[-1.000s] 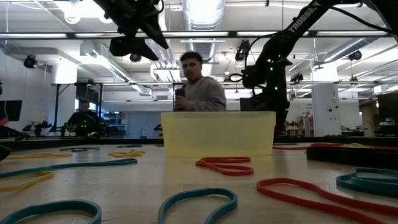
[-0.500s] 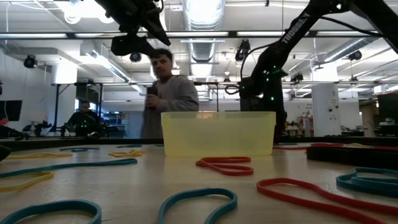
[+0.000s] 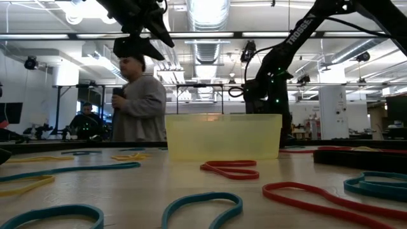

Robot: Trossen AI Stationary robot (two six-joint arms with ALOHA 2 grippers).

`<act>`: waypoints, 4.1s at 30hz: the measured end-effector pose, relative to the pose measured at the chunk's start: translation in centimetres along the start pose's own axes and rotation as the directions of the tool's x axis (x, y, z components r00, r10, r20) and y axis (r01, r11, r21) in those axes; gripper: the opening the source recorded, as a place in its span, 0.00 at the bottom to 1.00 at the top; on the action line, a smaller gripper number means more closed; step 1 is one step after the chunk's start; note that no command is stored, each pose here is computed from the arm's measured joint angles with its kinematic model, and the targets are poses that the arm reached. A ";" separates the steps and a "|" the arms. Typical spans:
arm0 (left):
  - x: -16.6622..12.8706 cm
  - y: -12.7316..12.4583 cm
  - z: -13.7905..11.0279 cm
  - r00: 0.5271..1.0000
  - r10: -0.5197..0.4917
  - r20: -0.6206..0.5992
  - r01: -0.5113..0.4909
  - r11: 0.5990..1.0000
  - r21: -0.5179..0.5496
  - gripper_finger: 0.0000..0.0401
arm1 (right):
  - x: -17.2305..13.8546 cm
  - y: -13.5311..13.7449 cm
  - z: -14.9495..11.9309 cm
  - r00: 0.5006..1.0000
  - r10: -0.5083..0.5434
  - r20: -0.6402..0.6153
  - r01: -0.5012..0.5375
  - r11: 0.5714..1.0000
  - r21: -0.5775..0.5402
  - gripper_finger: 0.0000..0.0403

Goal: Pick and place rubber bands into bin
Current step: Put the blue rubber band into the yellow bin

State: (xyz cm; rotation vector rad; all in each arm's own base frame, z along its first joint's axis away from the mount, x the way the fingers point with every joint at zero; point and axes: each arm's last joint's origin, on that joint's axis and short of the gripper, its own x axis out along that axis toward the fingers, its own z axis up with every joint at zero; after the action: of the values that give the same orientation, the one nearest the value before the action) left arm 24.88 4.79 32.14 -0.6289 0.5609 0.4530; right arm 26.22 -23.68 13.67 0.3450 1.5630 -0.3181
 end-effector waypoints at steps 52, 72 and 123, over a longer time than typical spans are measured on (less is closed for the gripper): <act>0.0 0.0 0.0 1.000 0.000 0.001 0.000 1.000 0.010 0.51 | -9.2 3.7 0.2 0.897 0.308 0.319 -0.330 0.944 0.016 0.02; 0.2 0.1 -0.2 1.000 0.003 -0.004 -0.003 1.000 0.011 0.51 | -12.9 15.0 3.8 0.832 0.391 0.393 -0.366 0.920 -0.140 0.10; 14.5 11.3 1.9 0.869 0.332 -0.368 -0.147 0.882 0.447 0.51 | -18.9 15.5 -1.6 0.907 0.088 0.413 -0.074 0.996 -0.051 0.48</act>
State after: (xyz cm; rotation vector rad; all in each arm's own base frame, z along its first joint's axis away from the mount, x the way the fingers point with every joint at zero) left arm 30.34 17.43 19.78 -0.2485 1.1444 0.4168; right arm 31.40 -9.27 32.75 0.2926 1.1300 -0.2783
